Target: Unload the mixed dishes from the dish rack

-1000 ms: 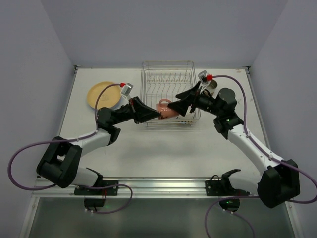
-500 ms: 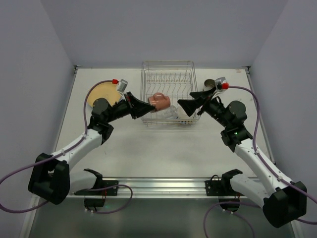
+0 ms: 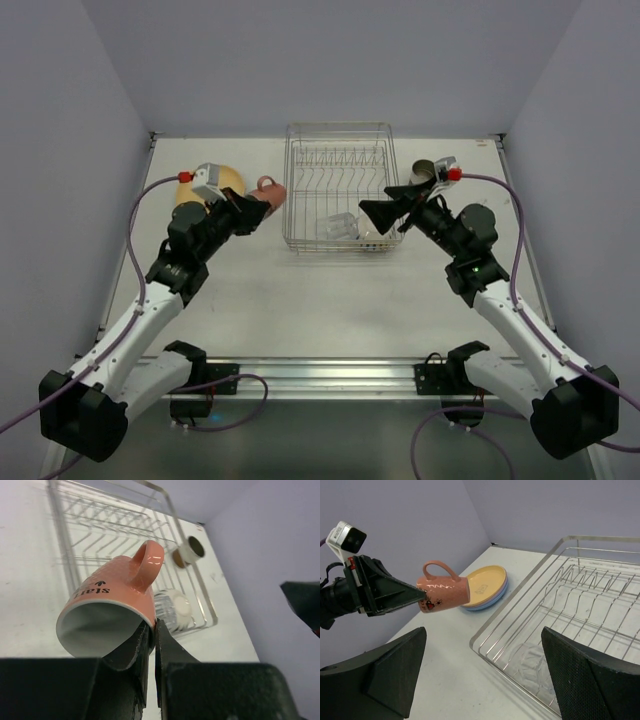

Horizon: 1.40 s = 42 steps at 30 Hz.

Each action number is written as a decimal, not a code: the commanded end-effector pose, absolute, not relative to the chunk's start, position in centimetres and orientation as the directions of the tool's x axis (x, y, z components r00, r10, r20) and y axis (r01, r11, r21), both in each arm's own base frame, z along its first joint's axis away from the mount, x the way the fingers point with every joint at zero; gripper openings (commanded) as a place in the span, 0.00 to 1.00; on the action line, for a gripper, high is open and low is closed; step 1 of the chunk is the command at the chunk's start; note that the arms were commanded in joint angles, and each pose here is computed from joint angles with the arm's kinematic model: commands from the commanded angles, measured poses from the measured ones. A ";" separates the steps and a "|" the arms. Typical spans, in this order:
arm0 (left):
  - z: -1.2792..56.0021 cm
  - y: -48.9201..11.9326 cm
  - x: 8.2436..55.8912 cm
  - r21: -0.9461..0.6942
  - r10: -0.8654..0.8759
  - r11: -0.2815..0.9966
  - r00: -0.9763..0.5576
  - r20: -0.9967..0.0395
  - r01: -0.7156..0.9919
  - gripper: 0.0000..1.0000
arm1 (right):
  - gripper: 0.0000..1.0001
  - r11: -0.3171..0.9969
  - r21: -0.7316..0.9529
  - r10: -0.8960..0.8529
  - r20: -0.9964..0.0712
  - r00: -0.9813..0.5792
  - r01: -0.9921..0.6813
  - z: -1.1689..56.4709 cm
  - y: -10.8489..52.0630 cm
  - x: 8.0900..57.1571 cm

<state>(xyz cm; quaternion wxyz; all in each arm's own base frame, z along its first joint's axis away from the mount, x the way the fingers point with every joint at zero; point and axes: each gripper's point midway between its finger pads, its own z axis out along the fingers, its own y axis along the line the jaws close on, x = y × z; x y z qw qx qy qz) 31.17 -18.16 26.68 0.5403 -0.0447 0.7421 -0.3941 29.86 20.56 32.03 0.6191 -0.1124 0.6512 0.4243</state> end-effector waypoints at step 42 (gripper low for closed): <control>14.8 7.0 35.7 -0.056 -0.653 0.461 -0.296 -0.697 -0.886 0.00 | 0.99 0.654 0.500 0.393 -0.866 -0.310 -0.567 23.7 20.5 32.2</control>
